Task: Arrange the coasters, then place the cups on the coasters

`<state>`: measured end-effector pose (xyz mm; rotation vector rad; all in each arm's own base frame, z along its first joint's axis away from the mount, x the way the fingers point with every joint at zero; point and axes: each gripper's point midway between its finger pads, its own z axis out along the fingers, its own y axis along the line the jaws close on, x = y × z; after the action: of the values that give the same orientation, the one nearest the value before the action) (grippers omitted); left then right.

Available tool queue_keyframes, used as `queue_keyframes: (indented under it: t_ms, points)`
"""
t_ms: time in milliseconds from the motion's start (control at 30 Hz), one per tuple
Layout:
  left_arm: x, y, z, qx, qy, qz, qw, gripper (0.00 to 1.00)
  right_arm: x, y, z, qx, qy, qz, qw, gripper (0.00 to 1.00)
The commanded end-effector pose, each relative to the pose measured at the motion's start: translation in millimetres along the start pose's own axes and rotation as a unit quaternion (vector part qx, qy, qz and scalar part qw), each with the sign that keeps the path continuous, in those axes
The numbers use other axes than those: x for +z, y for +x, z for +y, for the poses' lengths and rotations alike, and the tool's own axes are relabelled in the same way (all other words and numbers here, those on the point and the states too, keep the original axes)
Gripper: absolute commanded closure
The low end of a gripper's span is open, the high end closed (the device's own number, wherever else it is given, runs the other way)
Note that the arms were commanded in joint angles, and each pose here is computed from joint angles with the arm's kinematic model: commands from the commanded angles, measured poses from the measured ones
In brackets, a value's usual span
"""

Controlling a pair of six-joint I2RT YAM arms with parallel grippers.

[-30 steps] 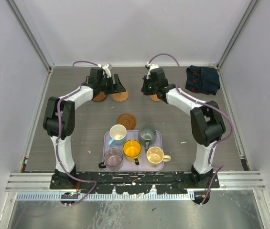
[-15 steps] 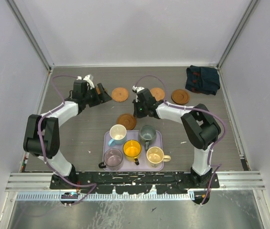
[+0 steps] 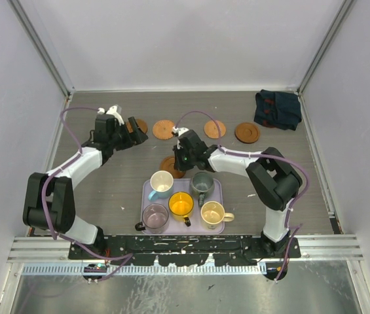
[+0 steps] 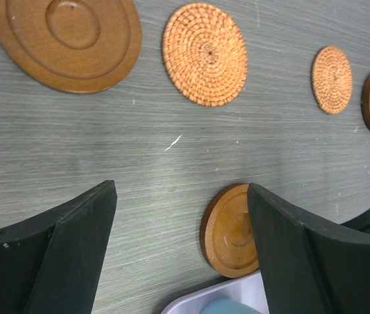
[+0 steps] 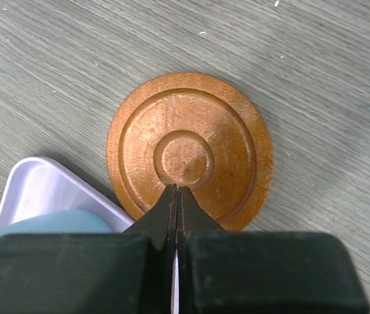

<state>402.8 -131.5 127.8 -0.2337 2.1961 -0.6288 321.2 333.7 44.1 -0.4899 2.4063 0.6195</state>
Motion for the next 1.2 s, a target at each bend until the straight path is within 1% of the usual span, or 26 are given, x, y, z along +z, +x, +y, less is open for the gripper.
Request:
queue_keyframes:
  t_ms: [0, 200, 433, 667, 900, 967, 1033, 1167]
  points:
    - [-7.3, -8.8, 2.0, 0.009, -0.012, -0.025, 1.000, 0.18, -0.8, -14.6, 22.5, 0.007, -0.037, -0.023, 0.999, 0.99]
    - [-6.4, -9.7, 2.7, 0.007, -0.015, -0.025, 1.000, 0.17, 12.8, -6.1, 18.4, 0.015, -0.027, -0.008, 0.999, 0.99]
    - [-4.5, -10.0, 2.8, 0.008, -0.015, -0.022, 1.000, 0.17, 20.9, 0.4, -11.1, 0.025, 0.058, 0.013, 0.998, 0.99]
    - [-4.9, -10.0, 3.6, 0.010, -0.017, -0.020, 1.000, 0.17, 12.6, -3.7, -53.3, 0.044, 0.161, 0.009, 0.986, 0.99]
    - [-5.3, -7.8, 4.5, 0.010, -0.017, -0.019, 1.000, 0.17, 10.1, -22.6, -92.2, 0.068, 0.191, -0.003, 0.979, 0.99]
    - [-5.0, -6.9, 5.3, 0.009, -0.018, -0.019, 1.000, 0.17, 13.1, -33.7, -100.6, 0.069, 0.195, -0.010, 0.978, 0.99]
    - [-5.2, -5.3, 5.9, 0.009, -0.018, -0.017, 1.000, 0.17, 15.3, -43.6, -114.7, 0.069, 0.217, -0.018, 0.974, 0.99]
    - [-5.7, -3.3, 7.1, 0.008, -0.019, -0.016, 1.000, 0.17, 24.2, -65.4, -129.5, 0.070, 0.224, -0.027, 0.972, 0.99]
